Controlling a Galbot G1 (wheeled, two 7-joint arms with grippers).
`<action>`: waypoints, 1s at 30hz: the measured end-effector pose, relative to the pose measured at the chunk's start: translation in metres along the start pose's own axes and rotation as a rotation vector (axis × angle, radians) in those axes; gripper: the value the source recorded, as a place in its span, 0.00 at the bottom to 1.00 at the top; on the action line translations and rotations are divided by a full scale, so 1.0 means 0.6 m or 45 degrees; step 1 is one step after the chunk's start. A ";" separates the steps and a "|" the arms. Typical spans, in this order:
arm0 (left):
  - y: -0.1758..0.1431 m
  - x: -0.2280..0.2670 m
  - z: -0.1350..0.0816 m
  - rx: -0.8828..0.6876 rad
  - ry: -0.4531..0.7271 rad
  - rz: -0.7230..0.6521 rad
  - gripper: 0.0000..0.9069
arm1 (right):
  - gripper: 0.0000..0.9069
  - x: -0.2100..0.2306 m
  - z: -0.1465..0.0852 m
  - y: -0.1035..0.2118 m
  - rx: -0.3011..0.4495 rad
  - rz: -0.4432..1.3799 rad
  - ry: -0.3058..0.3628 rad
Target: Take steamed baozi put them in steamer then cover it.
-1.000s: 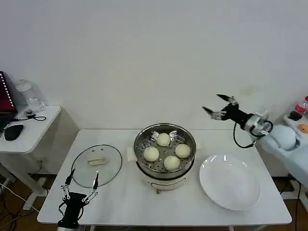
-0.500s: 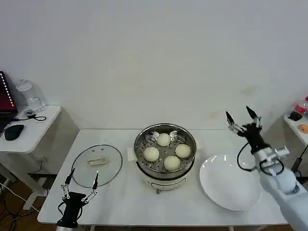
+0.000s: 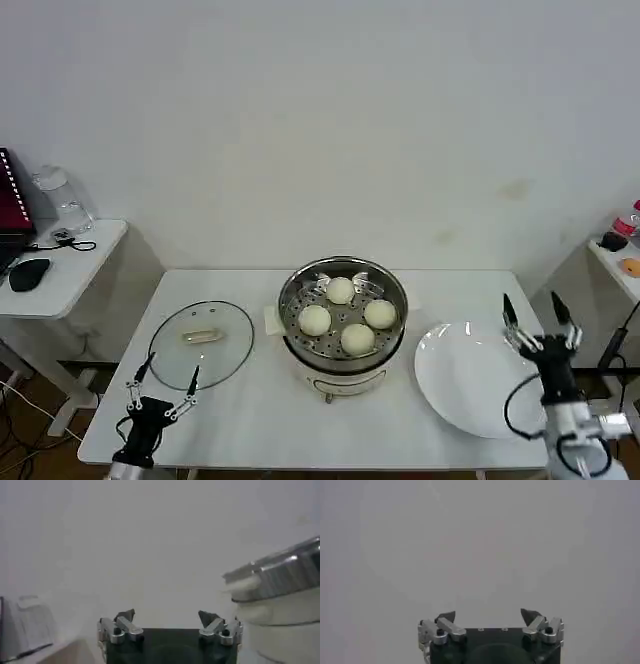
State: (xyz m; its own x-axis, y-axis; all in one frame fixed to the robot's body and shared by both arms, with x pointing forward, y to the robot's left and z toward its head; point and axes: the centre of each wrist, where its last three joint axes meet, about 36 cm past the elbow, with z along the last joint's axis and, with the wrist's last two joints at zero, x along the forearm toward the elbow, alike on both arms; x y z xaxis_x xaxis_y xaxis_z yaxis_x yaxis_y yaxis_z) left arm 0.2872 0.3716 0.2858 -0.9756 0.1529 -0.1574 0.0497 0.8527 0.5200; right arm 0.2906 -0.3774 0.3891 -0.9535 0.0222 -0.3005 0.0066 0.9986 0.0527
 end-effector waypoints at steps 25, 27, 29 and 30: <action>0.037 -0.085 0.111 -0.770 -0.018 -0.003 1.00 | 1.00 0.093 -0.014 0.010 0.008 0.134 0.063; 0.035 -0.091 0.114 -0.810 -0.006 0.010 1.00 | 1.00 0.095 -0.015 0.011 0.009 0.136 0.064; 0.033 -0.098 0.117 -0.852 0.004 0.024 1.00 | 1.00 0.097 -0.016 0.013 0.010 0.136 0.068; 0.031 -0.101 0.117 -0.867 0.009 0.027 1.00 | 1.00 0.098 -0.016 0.014 0.011 0.136 0.068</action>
State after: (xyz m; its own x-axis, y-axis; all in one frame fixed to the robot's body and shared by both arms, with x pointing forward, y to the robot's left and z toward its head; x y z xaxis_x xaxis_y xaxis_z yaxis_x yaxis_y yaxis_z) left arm 0.3623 0.4135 0.2459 -0.9774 0.1609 -0.1369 -0.0743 0.3446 0.9358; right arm 0.2315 -0.3684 0.3812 -0.9619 0.1260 -0.2424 0.1113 0.9911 0.0738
